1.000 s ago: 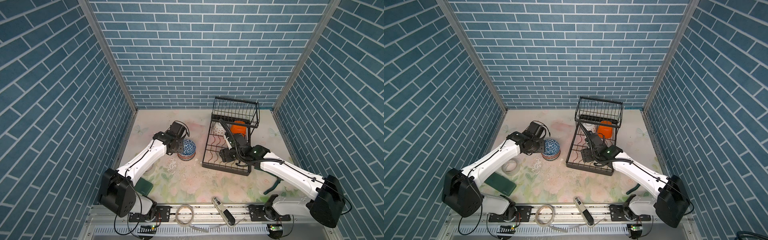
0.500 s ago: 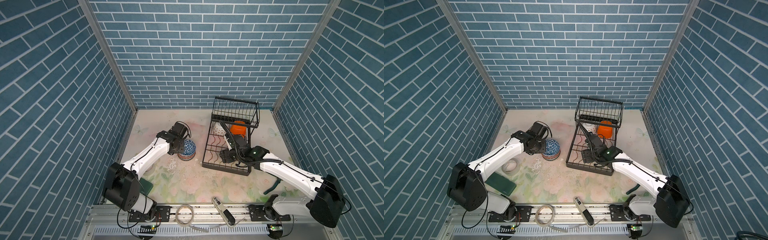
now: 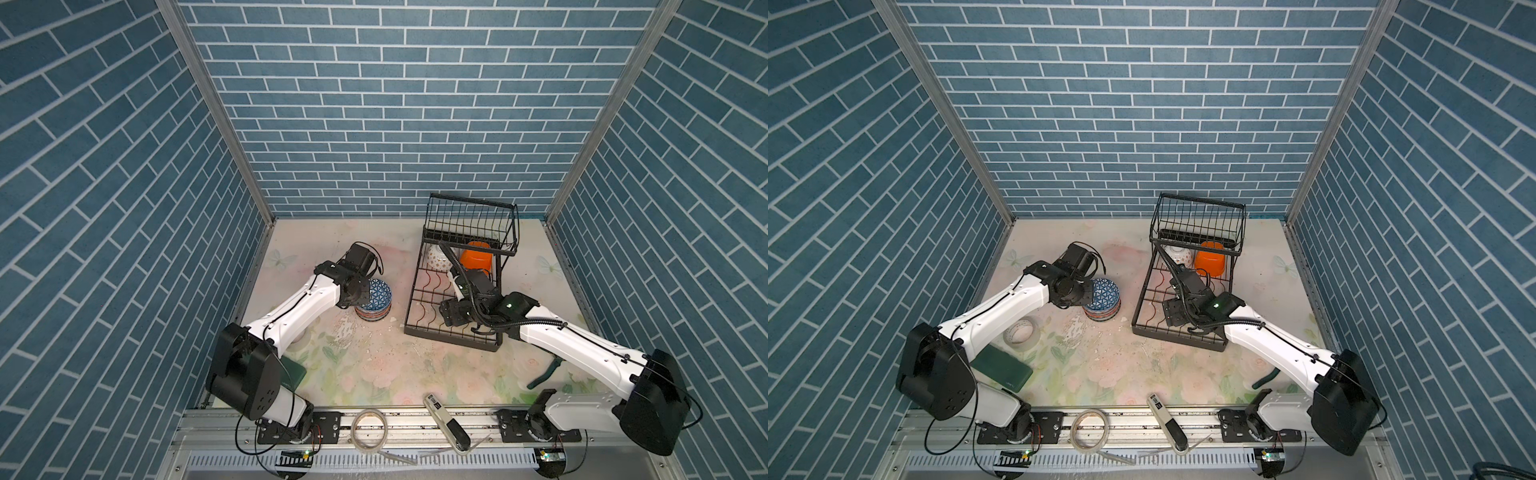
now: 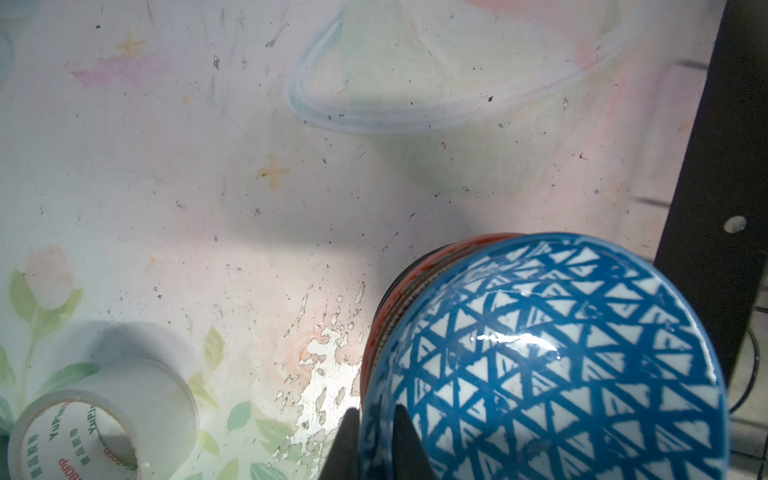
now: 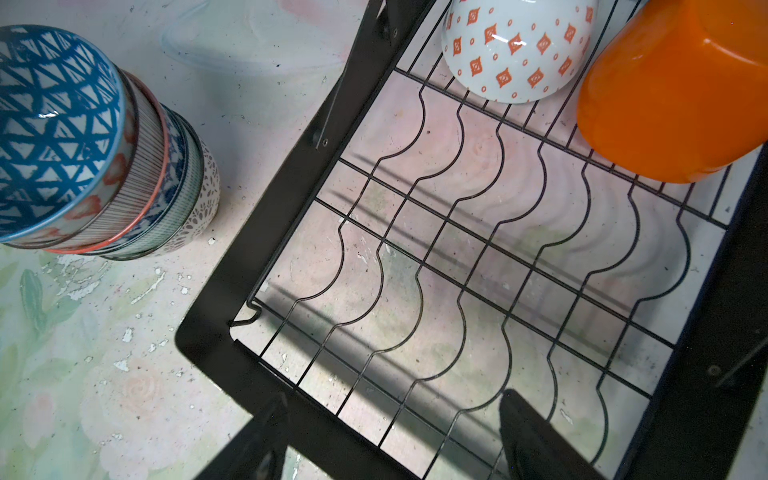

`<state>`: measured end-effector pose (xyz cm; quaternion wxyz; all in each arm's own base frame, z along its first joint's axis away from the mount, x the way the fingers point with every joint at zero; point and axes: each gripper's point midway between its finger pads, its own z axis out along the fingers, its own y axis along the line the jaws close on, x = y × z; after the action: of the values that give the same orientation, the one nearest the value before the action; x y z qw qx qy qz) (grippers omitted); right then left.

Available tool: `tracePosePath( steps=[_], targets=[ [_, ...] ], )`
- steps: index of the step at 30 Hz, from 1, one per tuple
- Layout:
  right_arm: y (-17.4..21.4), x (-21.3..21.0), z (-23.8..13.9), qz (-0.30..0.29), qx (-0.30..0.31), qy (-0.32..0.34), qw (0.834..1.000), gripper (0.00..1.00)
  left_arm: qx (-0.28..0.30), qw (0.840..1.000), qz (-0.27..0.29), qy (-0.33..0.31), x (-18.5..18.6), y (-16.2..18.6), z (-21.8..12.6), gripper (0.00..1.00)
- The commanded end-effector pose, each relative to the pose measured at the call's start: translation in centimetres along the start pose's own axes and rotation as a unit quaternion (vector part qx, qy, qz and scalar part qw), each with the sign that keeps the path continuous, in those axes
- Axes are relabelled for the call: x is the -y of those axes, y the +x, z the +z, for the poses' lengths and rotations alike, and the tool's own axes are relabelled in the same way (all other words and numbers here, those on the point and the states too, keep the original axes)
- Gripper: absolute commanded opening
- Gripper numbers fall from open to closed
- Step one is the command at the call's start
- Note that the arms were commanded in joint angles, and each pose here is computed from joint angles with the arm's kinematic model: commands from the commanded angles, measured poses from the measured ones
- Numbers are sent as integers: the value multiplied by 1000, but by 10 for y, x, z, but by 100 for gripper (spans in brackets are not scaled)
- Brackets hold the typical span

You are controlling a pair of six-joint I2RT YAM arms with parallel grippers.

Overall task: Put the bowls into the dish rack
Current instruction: 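Lower the left gripper onto the blue-triangle bowl rim and grasp it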

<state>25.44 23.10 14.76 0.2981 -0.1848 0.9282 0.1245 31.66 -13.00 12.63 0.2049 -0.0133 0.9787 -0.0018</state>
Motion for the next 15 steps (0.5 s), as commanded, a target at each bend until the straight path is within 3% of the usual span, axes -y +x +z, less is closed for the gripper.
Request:
tracePosePath(
  steps=[1, 15],
  targets=[
    [8, 2, 4, 10, -7, 6, 1000, 80, 2, 1000, 10, 1, 2, -4, -5, 14],
    [0, 0, -1, -1, -4, 6, 1000, 80, 1, 1000, 13, 17, 9, -8, -8, 3]
  ],
)
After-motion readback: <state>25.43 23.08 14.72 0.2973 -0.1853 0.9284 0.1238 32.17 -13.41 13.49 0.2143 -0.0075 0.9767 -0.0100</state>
